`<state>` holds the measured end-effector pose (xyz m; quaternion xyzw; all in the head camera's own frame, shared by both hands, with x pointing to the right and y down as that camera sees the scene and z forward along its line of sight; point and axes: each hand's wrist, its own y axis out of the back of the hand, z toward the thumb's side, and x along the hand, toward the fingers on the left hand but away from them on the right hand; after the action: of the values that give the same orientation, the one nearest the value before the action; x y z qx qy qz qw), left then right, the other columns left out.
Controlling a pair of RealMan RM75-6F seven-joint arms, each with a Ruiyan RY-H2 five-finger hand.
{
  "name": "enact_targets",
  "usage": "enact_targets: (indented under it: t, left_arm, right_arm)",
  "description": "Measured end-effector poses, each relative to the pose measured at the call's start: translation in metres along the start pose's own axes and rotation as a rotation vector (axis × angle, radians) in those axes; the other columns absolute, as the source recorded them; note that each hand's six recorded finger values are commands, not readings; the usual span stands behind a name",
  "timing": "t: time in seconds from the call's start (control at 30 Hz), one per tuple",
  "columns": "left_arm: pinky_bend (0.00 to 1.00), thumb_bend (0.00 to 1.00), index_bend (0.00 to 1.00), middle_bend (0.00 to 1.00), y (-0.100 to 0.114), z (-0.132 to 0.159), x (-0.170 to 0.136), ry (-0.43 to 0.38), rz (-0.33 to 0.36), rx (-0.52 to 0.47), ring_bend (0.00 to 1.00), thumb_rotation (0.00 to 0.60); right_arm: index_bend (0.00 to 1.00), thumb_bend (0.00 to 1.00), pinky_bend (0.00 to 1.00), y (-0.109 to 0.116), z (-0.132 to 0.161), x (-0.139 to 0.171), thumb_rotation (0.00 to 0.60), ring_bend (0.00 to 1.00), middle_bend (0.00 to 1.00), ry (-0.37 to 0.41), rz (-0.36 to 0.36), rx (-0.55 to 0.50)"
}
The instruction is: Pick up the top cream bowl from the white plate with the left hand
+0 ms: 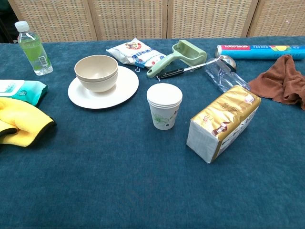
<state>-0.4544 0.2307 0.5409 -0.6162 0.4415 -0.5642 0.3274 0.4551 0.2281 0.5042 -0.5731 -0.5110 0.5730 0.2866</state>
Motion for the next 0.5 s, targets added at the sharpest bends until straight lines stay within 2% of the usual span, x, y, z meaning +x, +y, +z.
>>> enact_targets:
  t: [0.4, 0.5]
  left_arm:
    - [0.0, 0.01, 0.13, 0.0, -0.006, 0.005, 0.01, -0.021, -0.012, 0.006, 0.0, 0.6]
    - [0.0, 0.05, 0.22, 0.0, -0.006, 0.013, 0.027, -0.056, -0.003, 0.01, 0.0, 0.6]
  right_arm:
    - [0.04, 0.0, 0.0, -0.002, 0.001, 0.001, 0.6, 0.0, 0.0, 0.001, 0.001, 0.005]
    - [0.04, 0.0, 0.0, -0.004, 0.0, 0.0, 0.6, 0.0, 0.0, -0.004, 0.008, 0.009]
